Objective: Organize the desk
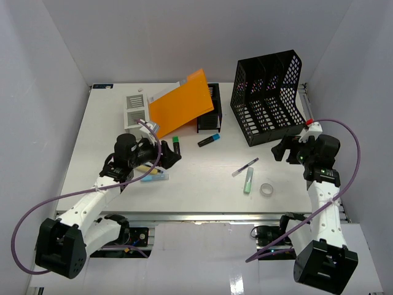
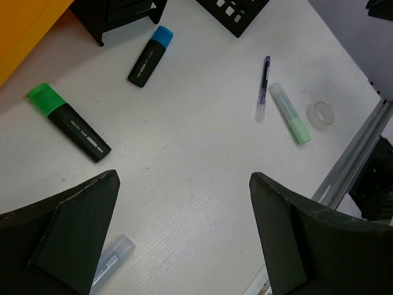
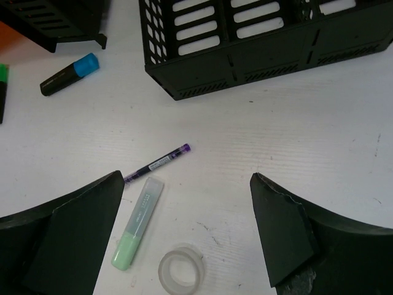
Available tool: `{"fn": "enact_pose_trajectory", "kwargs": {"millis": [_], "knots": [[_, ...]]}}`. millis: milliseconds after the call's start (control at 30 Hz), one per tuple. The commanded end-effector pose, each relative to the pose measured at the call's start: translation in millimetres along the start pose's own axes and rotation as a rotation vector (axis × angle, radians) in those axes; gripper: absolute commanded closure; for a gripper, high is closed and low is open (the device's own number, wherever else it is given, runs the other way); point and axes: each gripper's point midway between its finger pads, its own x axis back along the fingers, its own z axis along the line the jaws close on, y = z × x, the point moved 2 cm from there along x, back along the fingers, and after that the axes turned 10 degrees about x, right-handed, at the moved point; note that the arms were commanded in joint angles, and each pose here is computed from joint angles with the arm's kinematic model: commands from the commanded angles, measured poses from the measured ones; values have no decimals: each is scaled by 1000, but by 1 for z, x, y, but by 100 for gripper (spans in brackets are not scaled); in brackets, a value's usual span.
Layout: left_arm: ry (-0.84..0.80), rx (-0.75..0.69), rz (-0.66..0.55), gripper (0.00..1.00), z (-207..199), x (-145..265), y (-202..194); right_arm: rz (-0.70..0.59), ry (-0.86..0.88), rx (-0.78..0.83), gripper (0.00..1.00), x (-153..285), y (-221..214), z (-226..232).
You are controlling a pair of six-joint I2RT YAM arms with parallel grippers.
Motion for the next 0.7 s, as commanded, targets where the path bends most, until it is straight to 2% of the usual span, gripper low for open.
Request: {"fn": "enact_pose_trajectory", "kwargs": {"millis": [0,67,167,300,367,667], "knots": [[11,-195,-51,2,1,-11,27,-120,108,140,10,12,27,19],[7,-238,-48,4,3,-17,32,-145,163,213,10,17,25,28],[49,-321,-56,7,13,-23,43,-204,354,355,10,25,18,57],[125,-387,-77,7,28,-31,55,-256,535,504,10,36,16,82],[148,-417,-87,2,32,-35,62,-250,572,529,10,35,17,86],[309,-664,-96,2,53,-73,68,-250,661,491,10,33,8,95]]}}
